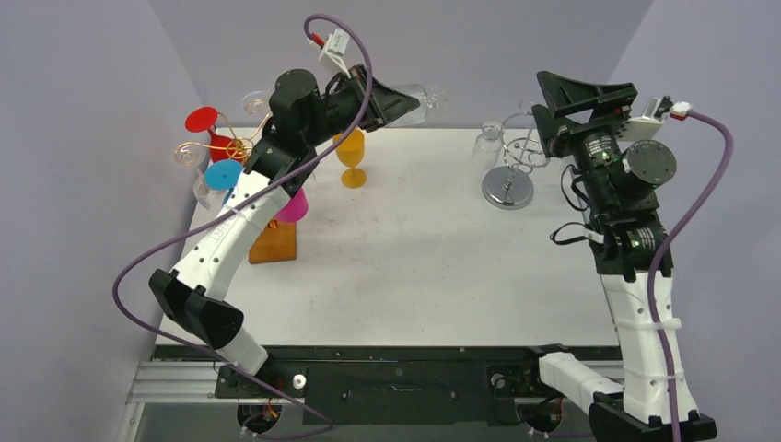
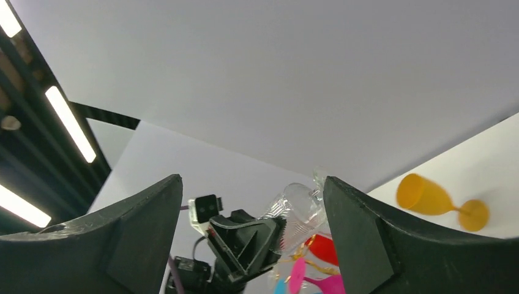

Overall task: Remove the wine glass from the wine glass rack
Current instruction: Place the wine glass at the center of the board.

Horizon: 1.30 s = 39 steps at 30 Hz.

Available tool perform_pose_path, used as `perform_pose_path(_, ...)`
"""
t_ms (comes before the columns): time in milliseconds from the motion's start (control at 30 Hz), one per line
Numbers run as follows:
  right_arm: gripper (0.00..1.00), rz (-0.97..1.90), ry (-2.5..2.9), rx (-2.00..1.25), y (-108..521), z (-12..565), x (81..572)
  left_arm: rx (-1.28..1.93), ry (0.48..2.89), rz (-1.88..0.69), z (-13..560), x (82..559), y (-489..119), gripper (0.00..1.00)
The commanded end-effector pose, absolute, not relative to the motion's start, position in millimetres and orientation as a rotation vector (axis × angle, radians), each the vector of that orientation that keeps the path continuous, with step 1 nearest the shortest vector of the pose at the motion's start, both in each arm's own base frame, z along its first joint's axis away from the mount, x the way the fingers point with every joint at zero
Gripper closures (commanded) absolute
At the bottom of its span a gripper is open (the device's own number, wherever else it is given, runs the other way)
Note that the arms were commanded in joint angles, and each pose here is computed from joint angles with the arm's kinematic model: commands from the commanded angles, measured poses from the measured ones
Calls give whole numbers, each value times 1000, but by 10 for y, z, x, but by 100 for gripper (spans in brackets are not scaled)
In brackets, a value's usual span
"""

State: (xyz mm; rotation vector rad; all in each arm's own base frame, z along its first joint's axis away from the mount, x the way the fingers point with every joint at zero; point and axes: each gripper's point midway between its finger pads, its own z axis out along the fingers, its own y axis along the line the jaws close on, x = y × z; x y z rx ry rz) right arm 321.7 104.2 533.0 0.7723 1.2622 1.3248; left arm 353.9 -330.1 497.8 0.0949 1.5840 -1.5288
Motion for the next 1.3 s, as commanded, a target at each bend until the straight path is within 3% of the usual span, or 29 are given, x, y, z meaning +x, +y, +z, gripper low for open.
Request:
perform_pose_path(0, 20, 894, 1406, 746, 676, 4988, 3138, 173, 1796, -1092, 4617, 3555, -3258, 100)
perform_pose_path(33, 19, 858, 1415, 738, 642, 4974, 3129, 179, 1790, -1056, 4690, 3555, -3252, 100)
perform_pose_path(367, 19, 593, 1500, 731, 360, 4728, 3093, 308, 2129, -495, 3466, 4038, -3501, 100)
perform_pose_path(700, 19, 527, 1603, 684, 378, 4468, 3148, 338, 2234, -274, 2575, 4460, -3575, 100)
perform_pose_path(1267, 20, 421, 1719, 685, 308, 4078, 3108, 330, 2333, -89, 1663, 4930, -3338, 100)
